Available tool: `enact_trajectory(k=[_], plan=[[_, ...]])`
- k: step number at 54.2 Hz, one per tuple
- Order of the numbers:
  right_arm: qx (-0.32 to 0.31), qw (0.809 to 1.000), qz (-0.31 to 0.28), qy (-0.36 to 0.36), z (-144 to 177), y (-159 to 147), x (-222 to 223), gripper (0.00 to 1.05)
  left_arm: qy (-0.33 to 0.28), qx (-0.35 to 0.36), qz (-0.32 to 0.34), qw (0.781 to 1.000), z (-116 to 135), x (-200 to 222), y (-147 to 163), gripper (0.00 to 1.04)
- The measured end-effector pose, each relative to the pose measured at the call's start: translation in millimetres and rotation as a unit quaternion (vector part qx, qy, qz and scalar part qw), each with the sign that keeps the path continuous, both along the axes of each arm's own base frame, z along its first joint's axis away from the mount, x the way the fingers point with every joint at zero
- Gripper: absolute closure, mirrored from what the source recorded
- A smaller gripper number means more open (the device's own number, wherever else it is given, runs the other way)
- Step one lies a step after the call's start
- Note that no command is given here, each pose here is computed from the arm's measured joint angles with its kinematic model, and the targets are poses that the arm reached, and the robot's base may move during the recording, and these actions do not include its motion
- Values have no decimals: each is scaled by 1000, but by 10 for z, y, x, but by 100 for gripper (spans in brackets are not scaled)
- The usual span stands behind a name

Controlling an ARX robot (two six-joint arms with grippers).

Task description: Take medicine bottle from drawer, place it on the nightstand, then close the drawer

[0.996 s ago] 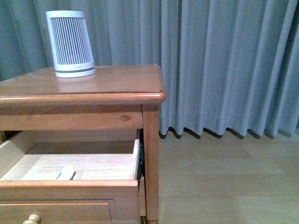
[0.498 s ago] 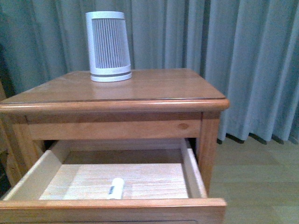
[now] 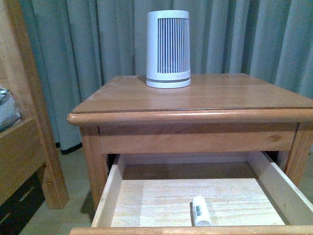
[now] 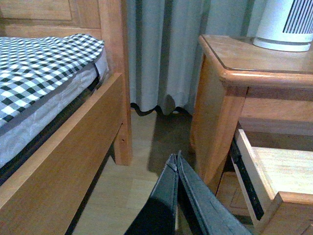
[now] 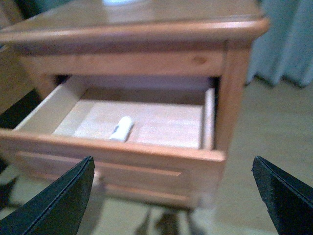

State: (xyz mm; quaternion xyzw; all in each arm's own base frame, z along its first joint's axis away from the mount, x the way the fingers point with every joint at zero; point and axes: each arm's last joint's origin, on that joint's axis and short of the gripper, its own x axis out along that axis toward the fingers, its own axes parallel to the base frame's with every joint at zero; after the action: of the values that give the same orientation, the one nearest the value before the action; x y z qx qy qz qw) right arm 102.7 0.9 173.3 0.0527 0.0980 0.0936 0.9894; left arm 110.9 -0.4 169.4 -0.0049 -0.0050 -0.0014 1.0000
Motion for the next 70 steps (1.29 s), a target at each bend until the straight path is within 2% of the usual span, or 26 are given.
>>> enact_trajectory(k=[1,4,9,12,16,18,24,31,36,39,47,49,70], plan=[[11,999,24,17,114,14,72,7,1,0,0,1000,-3,-4,0,102],[14,999,43,18,418,46,272,7,0,0,0,1000,-3,-16,0,102],[8,999,42,-4,844,113,652,7,5,1,0,1000,-16,-47,0,102],[6,999,36,-3,992,181,938,7,16,1,-1,1000,-49,-101,0,102],[7,999,23,26,1020,278,1263,7,4,1,0,1000,-33,-129,0,102],[9,999,18,48,978,348,1431,7,4,0,0,1000,-33,-130,0,102],[-4,993,-5,118,698,597,1857,7,3,1,0,1000,-31,-133,0,83],[-16,981,-7,193,296,948,2149,7,3,1,0,1000,-32,-133,0,61],[-26,975,-5,220,79,1173,2281,7,3,1,0,1000,-31,-133,0,47],[-32,970,1,240,-94,1371,2382,7,3,1,0,1000,-32,-133,0,33],[-39,966,-5,256,-286,1513,2530,7,3,1,0,1000,-32,-133,0,8],[-40,965,-8,260,-331,1528,2562,7,3,1,0,1000,-32,-133,0,5],[-45,950,-20,309,-740,1589,2658,7,3,1,0,1000,-32,-133,0,7]])
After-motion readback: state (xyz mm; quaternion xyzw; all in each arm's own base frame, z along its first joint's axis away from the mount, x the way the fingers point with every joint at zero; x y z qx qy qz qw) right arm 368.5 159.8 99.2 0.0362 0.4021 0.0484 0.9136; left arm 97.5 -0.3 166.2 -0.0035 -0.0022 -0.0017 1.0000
